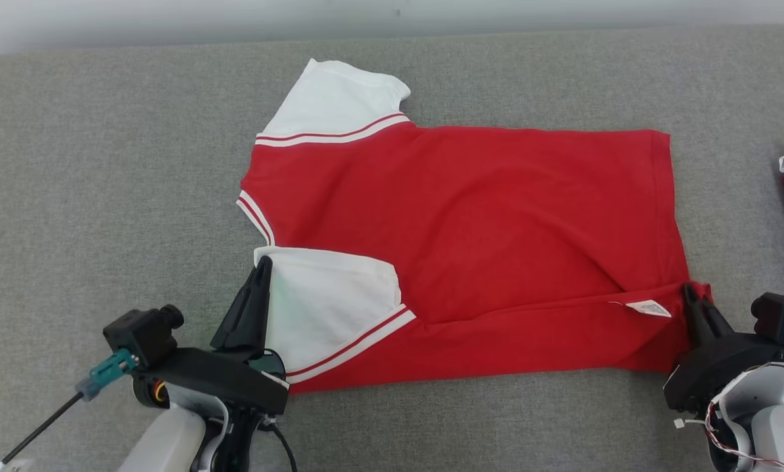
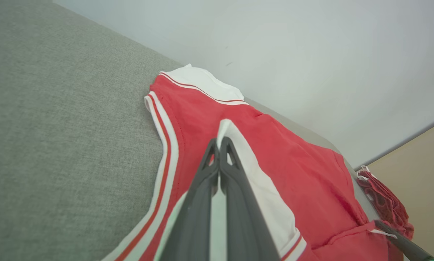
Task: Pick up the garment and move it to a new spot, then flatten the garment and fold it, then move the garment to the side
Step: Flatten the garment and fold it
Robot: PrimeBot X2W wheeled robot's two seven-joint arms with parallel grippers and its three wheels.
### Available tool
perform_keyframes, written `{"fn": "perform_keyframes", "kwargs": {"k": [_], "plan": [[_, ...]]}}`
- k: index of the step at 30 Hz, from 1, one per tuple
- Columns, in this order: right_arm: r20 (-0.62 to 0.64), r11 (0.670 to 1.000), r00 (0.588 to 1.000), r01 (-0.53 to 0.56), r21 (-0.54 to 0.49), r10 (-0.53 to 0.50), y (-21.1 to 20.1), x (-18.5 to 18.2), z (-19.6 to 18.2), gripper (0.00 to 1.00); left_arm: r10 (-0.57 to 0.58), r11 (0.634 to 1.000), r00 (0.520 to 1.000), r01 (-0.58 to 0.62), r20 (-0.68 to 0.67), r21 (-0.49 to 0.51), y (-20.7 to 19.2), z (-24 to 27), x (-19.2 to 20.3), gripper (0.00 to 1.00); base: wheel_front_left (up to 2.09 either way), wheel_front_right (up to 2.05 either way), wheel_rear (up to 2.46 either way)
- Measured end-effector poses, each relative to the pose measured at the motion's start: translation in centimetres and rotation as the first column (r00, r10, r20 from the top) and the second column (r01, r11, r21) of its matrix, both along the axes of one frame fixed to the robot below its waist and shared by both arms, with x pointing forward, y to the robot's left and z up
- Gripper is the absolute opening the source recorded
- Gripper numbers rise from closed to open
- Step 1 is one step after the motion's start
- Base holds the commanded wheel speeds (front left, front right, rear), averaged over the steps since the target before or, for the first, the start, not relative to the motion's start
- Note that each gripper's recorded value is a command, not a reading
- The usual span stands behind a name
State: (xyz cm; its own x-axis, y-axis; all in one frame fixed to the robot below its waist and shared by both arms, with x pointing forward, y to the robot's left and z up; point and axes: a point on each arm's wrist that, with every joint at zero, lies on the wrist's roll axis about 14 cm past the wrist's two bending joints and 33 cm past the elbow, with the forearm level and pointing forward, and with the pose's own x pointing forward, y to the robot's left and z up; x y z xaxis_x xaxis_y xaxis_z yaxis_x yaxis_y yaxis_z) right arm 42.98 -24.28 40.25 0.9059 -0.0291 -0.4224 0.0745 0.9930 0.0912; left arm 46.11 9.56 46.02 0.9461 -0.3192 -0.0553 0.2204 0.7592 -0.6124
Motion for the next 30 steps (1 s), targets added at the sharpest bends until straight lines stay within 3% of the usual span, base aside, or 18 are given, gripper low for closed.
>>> {"fn": "perform_keyframes", "kwargs": {"k": [15,23,24,25,26,27,30], "plan": [[0.014,1.000,0.999,0.031,-0.002,-0.031,-0.3,0.0,-0.4,0.00,-0.048,0.996,0.995,0.042,0.089,0.074,-1.3,2.3,3.4,0.00,0.00,0.00,0.00],[0.009,0.999,0.999,0.045,-0.001,-0.045,-0.5,-0.2,-1.0,0.00,-0.047,0.988,0.999,0.043,0.027,0.145,-1.1,0.1,3.9,0.00,0.00,0.00,0.00],[0.012,0.999,0.999,0.048,0.001,-0.048,-0.5,-0.2,-1.0,0.37,-0.040,0.985,0.999,0.037,0.016,0.167,-0.9,-0.4,3.9,0.00,0.00,0.00,0.00],[0.015,0.999,0.999,0.052,0.005,-0.052,-0.4,-0.1,-1.0,1.00,-0.028,0.977,1.000,0.026,0.005,0.211,-0.5,-1.0,4.1,0.33,0.00,0.00,0.00],[0.024,0.998,0.998,0.061,0.011,-0.061,-0.5,0.0,-0.8,1.00,-0.023,0.972,1.000,0.022,0.004,0.233,-0.3,-1.3,4.1,0.58,0.00,0.00,0.00],[0.027,0.998,0.997,0.066,0.016,-0.067,-0.5,0.0,-0.8,1.00,-0.019,0.969,1.000,0.018,0.002,0.246,-0.2,-1.4,4.1,1.00,0.00,0.00,0.00],[0.032,0.997,0.996,0.079,0.025,-0.080,-0.6,-0.1,-0.5,1.00,-0.016,0.956,1.000,0.013,0.006,0.294,0.1,-1.6,3.8,1.00,0.00,0.00,0.00]]}}
